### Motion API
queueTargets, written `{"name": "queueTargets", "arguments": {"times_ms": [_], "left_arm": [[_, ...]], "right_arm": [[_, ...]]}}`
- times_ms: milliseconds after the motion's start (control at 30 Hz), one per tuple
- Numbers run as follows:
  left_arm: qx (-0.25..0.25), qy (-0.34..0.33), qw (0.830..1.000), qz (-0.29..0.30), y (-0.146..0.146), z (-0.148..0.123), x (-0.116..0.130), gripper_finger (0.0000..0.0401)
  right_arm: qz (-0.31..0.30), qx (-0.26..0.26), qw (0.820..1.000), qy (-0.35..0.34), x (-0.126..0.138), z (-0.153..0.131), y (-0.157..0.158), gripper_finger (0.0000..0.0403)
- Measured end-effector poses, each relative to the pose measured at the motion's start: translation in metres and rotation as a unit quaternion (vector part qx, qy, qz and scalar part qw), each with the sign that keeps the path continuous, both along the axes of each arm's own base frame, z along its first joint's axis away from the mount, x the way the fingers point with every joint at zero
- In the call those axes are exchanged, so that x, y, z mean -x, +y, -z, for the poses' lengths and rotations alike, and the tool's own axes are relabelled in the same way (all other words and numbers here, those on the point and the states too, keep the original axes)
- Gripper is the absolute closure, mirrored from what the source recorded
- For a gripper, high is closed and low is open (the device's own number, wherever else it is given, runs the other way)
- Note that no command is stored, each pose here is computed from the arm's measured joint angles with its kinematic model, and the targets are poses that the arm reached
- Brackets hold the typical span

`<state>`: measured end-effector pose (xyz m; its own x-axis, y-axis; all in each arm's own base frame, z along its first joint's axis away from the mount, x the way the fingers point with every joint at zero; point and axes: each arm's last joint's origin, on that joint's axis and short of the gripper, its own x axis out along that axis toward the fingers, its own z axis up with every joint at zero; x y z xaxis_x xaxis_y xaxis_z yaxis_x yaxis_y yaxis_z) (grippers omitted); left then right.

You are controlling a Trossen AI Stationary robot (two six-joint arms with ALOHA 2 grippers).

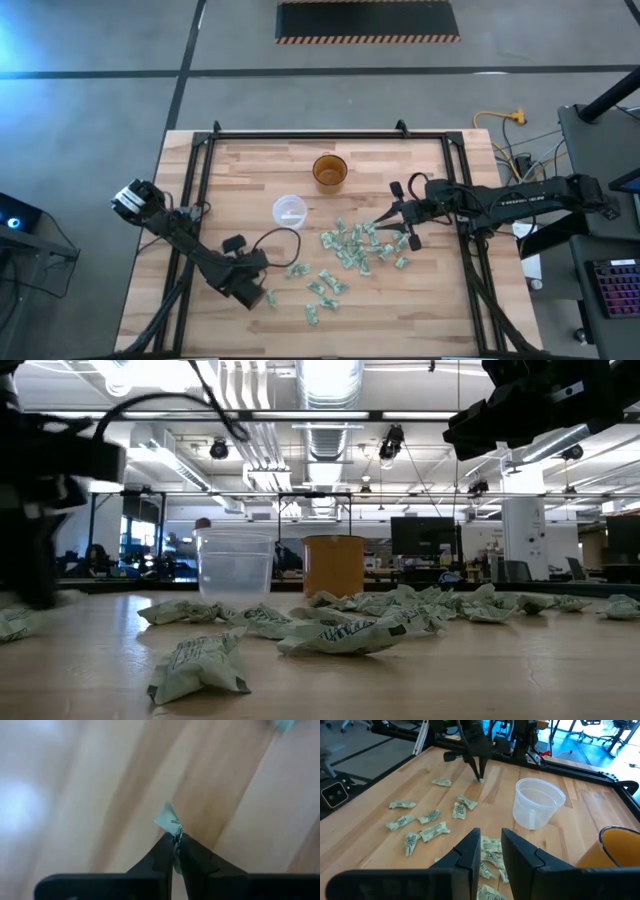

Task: Pick and place Stevia / Truvia into bins
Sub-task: Put the stevia packet into the transparent bin

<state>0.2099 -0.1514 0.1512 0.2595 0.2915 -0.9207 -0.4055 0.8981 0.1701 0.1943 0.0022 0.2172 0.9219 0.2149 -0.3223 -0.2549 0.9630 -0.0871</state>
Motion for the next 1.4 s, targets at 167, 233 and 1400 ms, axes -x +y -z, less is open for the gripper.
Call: {"name": "queueTargets", "arguments": {"times_ms": [167, 233, 1400], "left_arm": [[-0.084, -0.054, 0.993, 0.06, 0.0, -0.015, -0.008, 0.0398], [-0.123, -0.079, 0.986, 0.077, 0.0, -0.023, -0.011, 0.0399], [-0.22, -0.051, 0.967, 0.121, 0.123, -0.062, -0.069, 0.037]], "right_arm": [[0.001, 0.0, 1.0, 0.0, 0.0, 0.0, 0.0, 0.0335], [0.001, 0.0, 1.0, 0.0, 0.0, 0.0, 0.0, 0.0335], [0.0, 0.004, 1.0, 0.004, 0.001, 0.003, 0.0, 0.0335]]}}
